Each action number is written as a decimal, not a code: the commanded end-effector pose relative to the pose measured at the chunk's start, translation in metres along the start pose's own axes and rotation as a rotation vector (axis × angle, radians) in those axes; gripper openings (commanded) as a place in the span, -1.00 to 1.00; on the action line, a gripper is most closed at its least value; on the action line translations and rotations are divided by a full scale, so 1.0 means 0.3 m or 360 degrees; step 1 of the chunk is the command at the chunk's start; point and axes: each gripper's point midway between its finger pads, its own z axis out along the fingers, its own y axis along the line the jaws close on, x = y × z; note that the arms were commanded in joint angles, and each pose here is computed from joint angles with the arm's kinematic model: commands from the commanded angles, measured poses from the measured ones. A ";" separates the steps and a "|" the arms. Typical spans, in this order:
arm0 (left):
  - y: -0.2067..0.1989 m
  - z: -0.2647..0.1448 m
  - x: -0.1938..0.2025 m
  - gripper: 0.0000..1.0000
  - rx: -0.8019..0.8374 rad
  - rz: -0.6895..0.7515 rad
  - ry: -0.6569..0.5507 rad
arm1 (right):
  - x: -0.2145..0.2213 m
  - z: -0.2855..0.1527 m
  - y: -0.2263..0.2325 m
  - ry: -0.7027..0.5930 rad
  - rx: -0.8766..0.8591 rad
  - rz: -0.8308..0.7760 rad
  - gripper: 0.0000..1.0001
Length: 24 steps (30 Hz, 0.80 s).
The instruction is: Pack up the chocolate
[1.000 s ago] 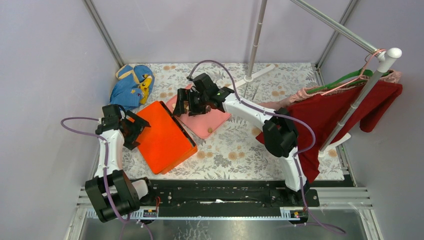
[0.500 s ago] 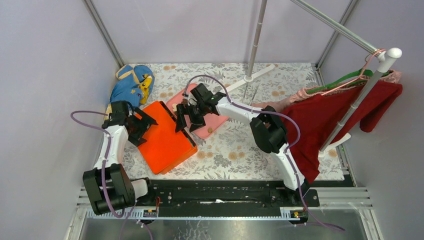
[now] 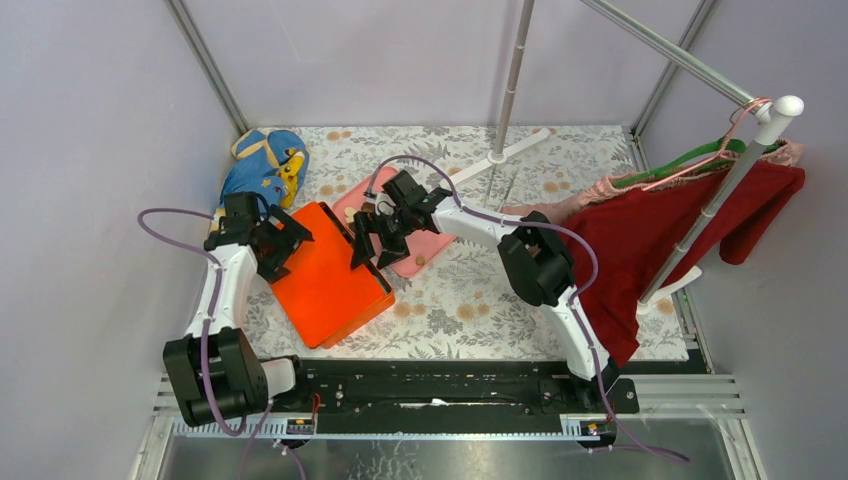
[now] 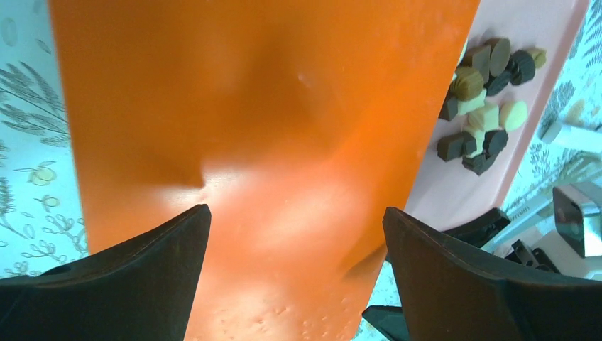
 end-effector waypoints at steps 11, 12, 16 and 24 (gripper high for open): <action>0.202 -0.064 -0.078 0.97 -0.0500 0.0002 -0.0283 | 0.020 0.032 -0.057 0.0031 0.0032 0.0078 0.52; 0.202 -0.049 -0.067 0.97 -0.0487 -0.0006 -0.0255 | 0.021 0.033 -0.058 0.0032 0.0033 0.0078 0.50; 0.151 0.008 -0.018 0.97 -0.0301 -0.0007 -0.0139 | 0.022 0.031 -0.059 0.0030 0.0035 0.0082 0.47; 0.069 0.070 0.039 0.97 -0.0071 -0.0010 0.0055 | 0.017 0.033 -0.048 0.0024 0.0006 0.0092 0.40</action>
